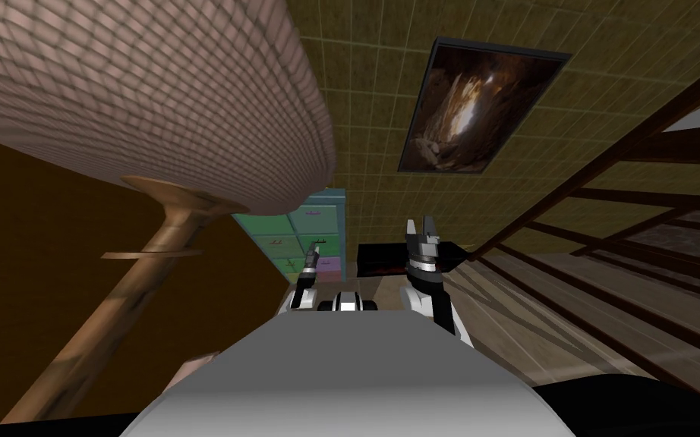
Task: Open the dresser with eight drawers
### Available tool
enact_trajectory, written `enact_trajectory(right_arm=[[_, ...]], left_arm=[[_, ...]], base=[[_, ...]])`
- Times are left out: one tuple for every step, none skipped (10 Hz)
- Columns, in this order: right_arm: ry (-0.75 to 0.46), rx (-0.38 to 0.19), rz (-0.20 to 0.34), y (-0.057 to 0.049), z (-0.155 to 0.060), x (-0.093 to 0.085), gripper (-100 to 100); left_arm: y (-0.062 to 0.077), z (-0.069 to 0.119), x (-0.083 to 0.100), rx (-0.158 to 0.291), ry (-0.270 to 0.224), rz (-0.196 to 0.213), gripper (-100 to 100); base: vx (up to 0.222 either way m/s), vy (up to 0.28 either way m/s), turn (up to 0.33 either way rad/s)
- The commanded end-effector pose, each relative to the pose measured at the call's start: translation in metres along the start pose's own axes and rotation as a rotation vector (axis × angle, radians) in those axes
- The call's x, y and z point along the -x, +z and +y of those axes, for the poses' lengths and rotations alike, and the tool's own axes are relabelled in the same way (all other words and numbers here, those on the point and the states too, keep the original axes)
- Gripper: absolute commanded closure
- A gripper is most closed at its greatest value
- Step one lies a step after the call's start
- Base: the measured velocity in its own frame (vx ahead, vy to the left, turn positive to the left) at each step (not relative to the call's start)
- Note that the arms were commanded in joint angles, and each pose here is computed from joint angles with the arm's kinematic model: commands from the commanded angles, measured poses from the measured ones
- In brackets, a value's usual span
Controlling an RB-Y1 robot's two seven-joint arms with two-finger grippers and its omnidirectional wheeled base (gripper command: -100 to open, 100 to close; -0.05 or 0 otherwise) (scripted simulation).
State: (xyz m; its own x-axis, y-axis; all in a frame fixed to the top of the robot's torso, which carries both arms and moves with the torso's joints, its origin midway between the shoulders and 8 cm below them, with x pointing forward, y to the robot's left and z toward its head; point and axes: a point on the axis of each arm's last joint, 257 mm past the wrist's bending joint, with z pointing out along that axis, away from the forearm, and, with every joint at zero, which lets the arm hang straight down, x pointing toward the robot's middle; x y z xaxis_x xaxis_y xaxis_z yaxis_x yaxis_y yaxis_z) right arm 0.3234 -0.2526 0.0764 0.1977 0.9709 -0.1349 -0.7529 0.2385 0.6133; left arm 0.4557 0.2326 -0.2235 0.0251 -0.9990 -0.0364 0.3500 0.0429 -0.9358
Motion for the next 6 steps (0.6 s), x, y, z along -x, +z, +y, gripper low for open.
enact_trajectory(right_arm=[[0.0,0.0,0.0,0.0,0.0,0.0,0],[0.0,0.0,0.0,0.0,0.0,0.0,0],[0.0,0.0,0.0,0.0,0.0,0.0,0],[0.0,0.0,0.0,0.0,0.0,0.0,0],[0.0,0.0,0.0,0.0,0.0,0.0,0],[0.0,0.0,0.0,0.0,0.0,0.0,0]], left_arm=[[0.007,-0.002,-0.001,0.0,-0.001,0.0,-100],[-0.005,0.002,0.001,0.002,0.001,0.0,100],[-0.009,0.004,0.001,0.002,0.002,0.0,100],[-0.005,0.002,0.0,0.004,0.001,0.0,100],[-0.006,0.003,0.008,0.005,0.033,0.02,-100],[-0.006,0.004,0.014,0.008,0.054,0.034,-100]], base=[[0.018,-0.002,0.0],[-0.022,-0.01,-0.013],[-0.042,-0.013,-0.012],[-0.011,-0.012,-0.014],[0.013,-0.008,-0.015],[0.008,0.001,0.003]])
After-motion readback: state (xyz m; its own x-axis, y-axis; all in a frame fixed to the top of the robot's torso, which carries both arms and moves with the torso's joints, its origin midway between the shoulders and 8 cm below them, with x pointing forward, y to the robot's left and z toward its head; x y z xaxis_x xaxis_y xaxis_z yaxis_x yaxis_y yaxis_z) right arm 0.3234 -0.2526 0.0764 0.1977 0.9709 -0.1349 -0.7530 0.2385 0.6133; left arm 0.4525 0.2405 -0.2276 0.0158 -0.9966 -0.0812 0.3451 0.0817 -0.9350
